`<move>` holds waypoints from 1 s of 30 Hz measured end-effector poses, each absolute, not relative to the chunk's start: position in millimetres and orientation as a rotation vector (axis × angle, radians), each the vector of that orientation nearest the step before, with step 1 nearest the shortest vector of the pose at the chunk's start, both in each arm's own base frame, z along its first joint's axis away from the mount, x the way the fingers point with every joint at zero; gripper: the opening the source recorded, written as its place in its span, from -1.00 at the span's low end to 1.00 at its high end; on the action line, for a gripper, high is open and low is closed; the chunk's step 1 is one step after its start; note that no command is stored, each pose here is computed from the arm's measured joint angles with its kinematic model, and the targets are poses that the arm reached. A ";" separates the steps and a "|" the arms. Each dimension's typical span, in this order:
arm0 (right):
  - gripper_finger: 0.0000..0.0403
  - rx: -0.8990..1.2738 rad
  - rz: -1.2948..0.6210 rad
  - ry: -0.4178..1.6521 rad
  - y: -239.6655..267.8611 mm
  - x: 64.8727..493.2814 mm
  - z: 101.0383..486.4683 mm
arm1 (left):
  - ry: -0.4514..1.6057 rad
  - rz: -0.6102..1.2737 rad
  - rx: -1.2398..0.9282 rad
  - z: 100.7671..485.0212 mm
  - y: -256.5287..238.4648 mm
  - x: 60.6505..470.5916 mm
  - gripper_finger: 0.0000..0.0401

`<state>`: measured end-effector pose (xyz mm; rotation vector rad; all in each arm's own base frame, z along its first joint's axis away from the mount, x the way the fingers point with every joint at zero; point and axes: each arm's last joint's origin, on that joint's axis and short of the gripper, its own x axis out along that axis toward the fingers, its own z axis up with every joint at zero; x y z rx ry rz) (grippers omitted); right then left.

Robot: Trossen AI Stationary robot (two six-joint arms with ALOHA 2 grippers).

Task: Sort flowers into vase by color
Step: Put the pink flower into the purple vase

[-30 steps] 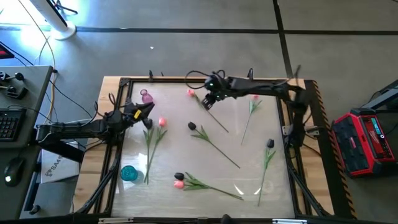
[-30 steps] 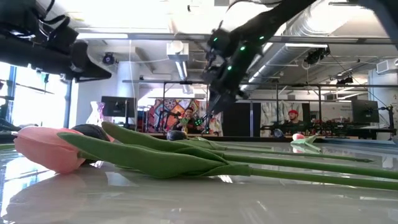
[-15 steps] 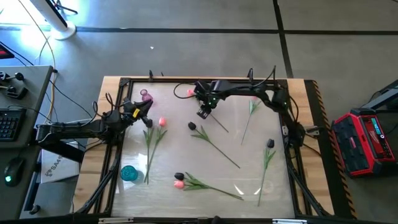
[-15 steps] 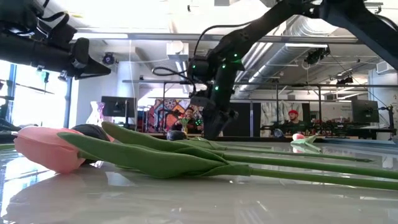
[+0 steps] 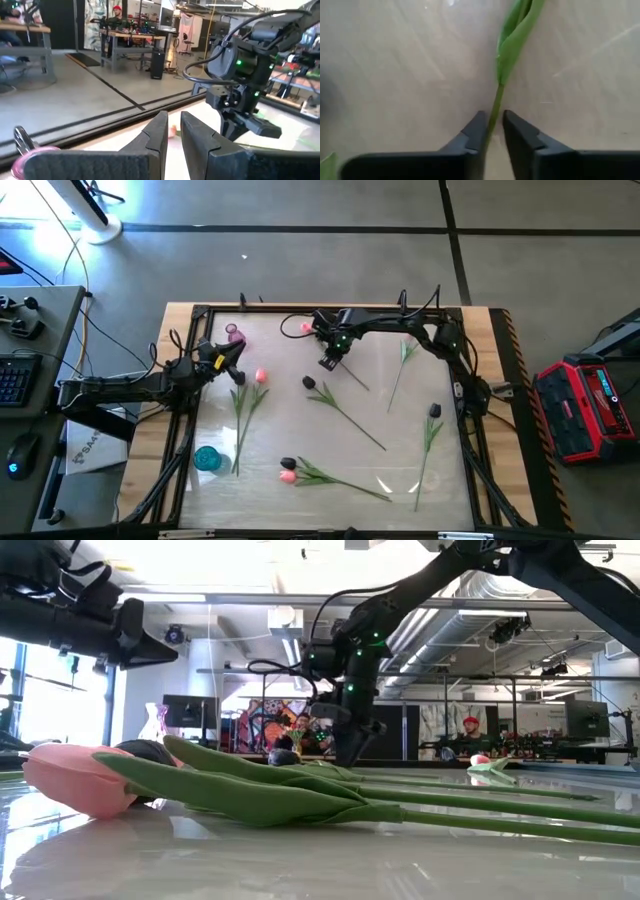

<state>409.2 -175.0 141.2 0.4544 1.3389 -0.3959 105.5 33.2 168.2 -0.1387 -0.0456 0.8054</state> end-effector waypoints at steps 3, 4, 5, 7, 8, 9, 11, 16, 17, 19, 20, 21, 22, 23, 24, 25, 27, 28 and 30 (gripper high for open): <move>-0.96 0.452 -0.394 1.341 -174.9 409.0 140.8 | -0.049 0.785 -0.169 167.5 32.8 105.9 -0.80; -0.94 0.452 -0.393 1.341 -174.9 409.0 140.7 | -0.052 0.780 -0.176 167.6 32.7 106.0 -0.80; -0.93 0.453 -0.394 1.341 -174.9 409.0 140.6 | -0.055 0.780 -0.183 167.6 32.7 106.0 -0.80; -0.93 0.451 -0.393 1.336 -175.1 409.5 140.5 | -0.059 0.780 -0.191 167.6 32.7 106.0 -0.80; -0.96 0.450 -0.393 1.331 -175.2 409.9 140.3 | -0.061 0.780 -0.191 167.8 32.7 106.0 -0.80; -0.98 0.449 -0.393 1.325 -175.3 410.5 140.4 | -0.063 0.781 -0.192 168.0 32.8 106.0 -0.80; -0.98 0.451 -0.395 1.314 -175.4 410.8 141.9 | -0.069 0.785 -0.193 168.5 32.9 105.9 -0.80; -0.99 0.455 -0.400 1.275 -170.5 411.7 153.7 | -0.110 0.807 -0.156 174.1 33.4 105.3 -0.80; -0.99 0.448 -0.395 1.254 -168.7 413.2 157.9 | -0.122 0.807 -0.147 175.7 33.3 105.2 -0.80; -0.99 0.441 -0.393 1.205 -166.0 414.9 170.1 | -0.151 0.804 -0.143 178.8 33.3 104.9 -0.80; -0.99 0.439 -0.393 1.178 -164.4 415.8 176.3 | -0.158 0.802 -0.144 179.5 33.3 104.8 -0.80; -1.00 0.440 -0.394 1.144 -163.4 417.7 181.3 | -0.159 0.801 -0.144 179.6 33.2 104.9 -0.79; -1.00 0.436 -0.393 1.110 -162.3 420.1 185.7 | -0.156 0.800 -0.142 179.4 33.2 104.9 -0.78; -1.00 0.436 -0.393 1.079 -160.7 422.2 189.7 | -0.154 0.799 -0.142 179.2 33.2 105.0 -0.76; -1.00 0.437 -0.393 1.050 -158.9 424.5 193.2 | -0.146 0.800 -0.140 178.6 33.2 105.1 -0.73; -1.00 0.434 -0.390 1.012 -157.2 427.5 197.3 | -0.138 0.800 -0.137 177.8 33.2 105.3 -0.71; -1.00 0.432 -0.382 0.940 -152.7 433.7 204.6 | -0.130 0.803 -0.127 177.5 33.4 105.6 -0.66; -1.00 0.433 -0.377 0.909 -150.1 437.1 207.2 | -0.133 0.803 -0.127 177.7 33.4 105.6 -0.63; -1.00 0.430 -0.365 0.868 -144.9 442.4 209.7 | -0.129 0.802 -0.127 177.3 33.4 105.8 -0.57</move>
